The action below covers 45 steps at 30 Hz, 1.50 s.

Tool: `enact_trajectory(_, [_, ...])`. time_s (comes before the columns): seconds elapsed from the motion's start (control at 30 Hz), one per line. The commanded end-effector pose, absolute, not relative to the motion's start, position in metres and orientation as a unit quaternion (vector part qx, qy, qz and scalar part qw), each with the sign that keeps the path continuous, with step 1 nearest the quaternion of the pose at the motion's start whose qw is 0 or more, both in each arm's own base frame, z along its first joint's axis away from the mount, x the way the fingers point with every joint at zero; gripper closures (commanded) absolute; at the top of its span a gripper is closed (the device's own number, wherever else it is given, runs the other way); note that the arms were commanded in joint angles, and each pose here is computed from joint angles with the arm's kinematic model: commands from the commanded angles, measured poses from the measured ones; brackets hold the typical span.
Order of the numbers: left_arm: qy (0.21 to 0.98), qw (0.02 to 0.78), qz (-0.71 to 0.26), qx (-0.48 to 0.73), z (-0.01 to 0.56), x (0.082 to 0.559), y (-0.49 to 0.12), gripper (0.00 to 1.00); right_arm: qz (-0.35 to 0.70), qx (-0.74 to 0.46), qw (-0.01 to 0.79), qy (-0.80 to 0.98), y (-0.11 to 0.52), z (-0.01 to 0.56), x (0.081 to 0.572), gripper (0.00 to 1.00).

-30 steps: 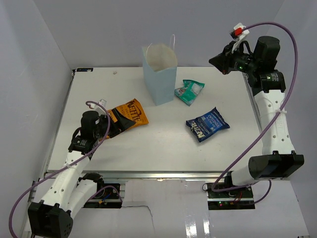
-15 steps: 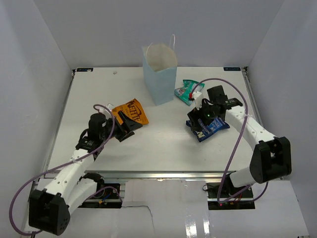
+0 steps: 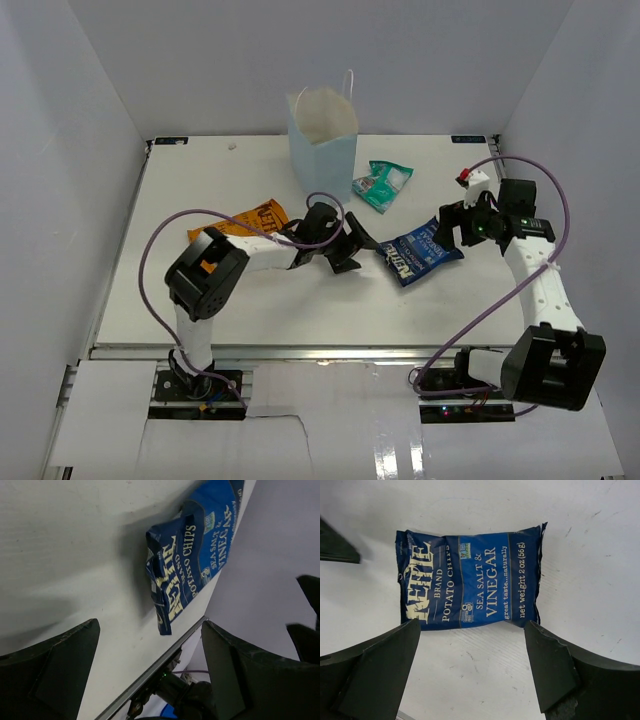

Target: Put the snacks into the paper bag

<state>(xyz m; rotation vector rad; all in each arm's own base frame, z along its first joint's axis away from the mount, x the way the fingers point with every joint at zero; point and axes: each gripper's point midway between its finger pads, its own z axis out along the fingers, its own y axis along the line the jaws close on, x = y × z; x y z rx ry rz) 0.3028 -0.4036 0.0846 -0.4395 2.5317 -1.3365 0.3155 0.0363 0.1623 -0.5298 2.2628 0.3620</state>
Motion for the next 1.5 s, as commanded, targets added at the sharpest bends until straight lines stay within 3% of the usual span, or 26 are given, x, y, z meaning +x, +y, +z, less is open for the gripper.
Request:
enact_trajectory(0.0, [0.859,0.129,-0.465,-0.172,0.087,0.318,-0.430,0.07,0.169,-0.238,0.425,0.857,0.045,0.183,0.306,0.10])
enact_trajectory(0.17, [0.861,0.120,-0.466,-0.165,0.070,0.327,-0.462,0.13,0.186,-0.239,0.438,0.846,0.038,0.184,0.295,0.10])
enact_trajectory(0.27, [0.861,0.102,-0.466,-0.177,0.059,0.325,-0.476,0.25,0.231,-0.255,0.443,0.828,0.049,0.185,0.283,0.10])
enact_trajectory(0.4, [0.858,0.085,-0.471,-0.184,0.053,0.325,-0.487,0.54,0.265,-0.335,0.468,0.774,0.069,0.196,0.265,0.08])
enact_trajectory(0.5, [0.856,0.091,-0.475,-0.186,0.054,0.329,-0.485,0.71,0.296,-0.393,0.470,0.733,0.085,0.203,0.241,0.07])
enact_trajectory(0.53, [0.852,0.094,-0.483,-0.181,0.057,0.330,-0.486,0.81,0.277,-0.464,0.498,0.678,0.090,0.212,0.237,0.07])
enact_trajectory(0.6, [0.845,0.094,-0.501,-0.161,0.069,0.331,-0.487,0.93,0.299,-0.511,0.478,0.649,0.101,0.204,0.202,0.08])
enact_trajectory(0.63, [0.837,0.100,-0.518,-0.146,0.080,0.333,-0.489,1.00,0.260,-0.579,0.493,0.595,0.100,0.200,0.199,0.08])
enact_trajectory(0.83, [0.809,0.132,-0.572,-0.037,0.149,0.318,-0.483,1.00,0.181,-0.663,0.478,0.547,0.090,0.183,0.195,0.10])
enact_trajectory(0.97, [0.790,0.142,-0.596,0.016,0.193,0.286,-0.460,1.00,0.144,-0.683,0.508,0.504,0.092,0.191,0.204,0.10])
enact_trajectory(1.2, [0.779,0.114,-0.616,0.028,0.216,0.262,-0.443,1.00,0.161,-0.673,0.582,0.428,0.115,0.205,0.196,0.10])
enact_trajectory(1.47, [0.770,0.123,-0.626,0.005,0.238,0.261,-0.437,1.00,0.184,-0.651,0.581,0.452,0.120,0.195,0.205,0.09])
